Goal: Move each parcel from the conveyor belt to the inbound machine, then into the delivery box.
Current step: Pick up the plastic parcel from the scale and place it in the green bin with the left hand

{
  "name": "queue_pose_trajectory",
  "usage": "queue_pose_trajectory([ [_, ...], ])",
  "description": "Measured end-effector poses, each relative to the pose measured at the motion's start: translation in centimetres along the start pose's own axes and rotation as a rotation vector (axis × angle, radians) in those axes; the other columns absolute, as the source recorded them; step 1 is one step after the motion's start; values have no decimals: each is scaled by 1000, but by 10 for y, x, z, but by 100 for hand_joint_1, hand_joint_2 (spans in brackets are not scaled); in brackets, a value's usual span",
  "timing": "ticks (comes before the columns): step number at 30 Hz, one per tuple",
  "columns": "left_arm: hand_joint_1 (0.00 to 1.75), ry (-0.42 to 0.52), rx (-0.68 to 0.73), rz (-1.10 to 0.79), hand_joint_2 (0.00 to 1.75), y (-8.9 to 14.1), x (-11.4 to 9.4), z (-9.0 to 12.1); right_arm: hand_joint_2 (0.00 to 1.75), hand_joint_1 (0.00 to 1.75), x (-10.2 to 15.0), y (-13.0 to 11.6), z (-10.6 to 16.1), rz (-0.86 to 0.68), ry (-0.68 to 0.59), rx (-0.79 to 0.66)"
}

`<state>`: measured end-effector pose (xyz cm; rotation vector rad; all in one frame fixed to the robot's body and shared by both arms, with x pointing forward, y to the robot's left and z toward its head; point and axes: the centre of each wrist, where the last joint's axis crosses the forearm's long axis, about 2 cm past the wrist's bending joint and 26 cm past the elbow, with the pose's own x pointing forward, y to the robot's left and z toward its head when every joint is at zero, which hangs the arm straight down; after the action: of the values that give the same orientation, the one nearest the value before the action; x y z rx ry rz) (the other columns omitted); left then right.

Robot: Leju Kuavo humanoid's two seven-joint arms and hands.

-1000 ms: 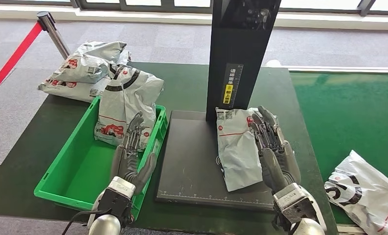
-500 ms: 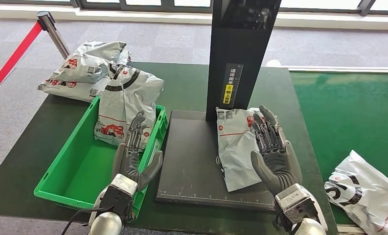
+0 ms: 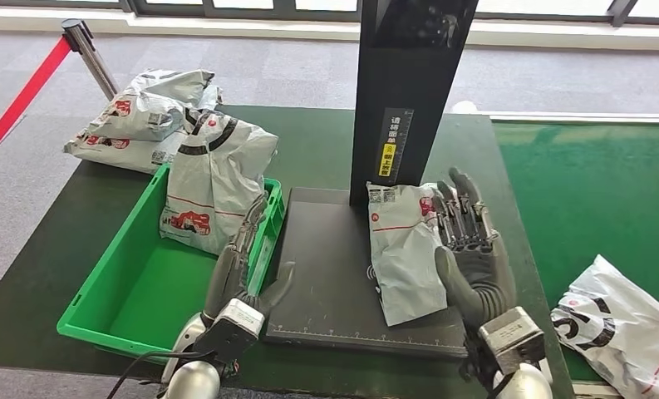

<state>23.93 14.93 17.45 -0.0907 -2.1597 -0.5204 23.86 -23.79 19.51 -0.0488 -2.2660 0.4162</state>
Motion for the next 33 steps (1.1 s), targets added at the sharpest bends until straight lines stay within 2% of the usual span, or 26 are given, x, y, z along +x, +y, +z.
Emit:
queue_pose_trajectory([
  [3, 0, -18, -164, -11, 175, -8, -1, -12, 175, 0, 11, -10, 5, 176, -87, -156],
  [6, 0, -73, -334, -60, 175, -20, -3, -38, 175, 0, 28, -18, 5, 265, -195, -281],
  [12, 0, -179, -599, -261, 175, -57, -1, -115, 175, 0, 42, -27, -6, 324, -289, -357],
  [15, 0, -191, -729, -346, 175, -82, -2, -139, 175, 0, 44, -30, -14, 330, -322, -370],
  [19, 0, -174, -835, -408, 175, -103, -11, -146, 175, 0, 46, -33, -21, 325, -342, -378],
  [25, 0, -139, -909, -457, 175, -111, -20, -147, 175, 0, 46, -34, -24, 323, -349, -377],
  [33, 0, -75, -971, -540, 175, -129, -13, -143, 175, 0, 45, -32, -40, 263, -386, -307],
])
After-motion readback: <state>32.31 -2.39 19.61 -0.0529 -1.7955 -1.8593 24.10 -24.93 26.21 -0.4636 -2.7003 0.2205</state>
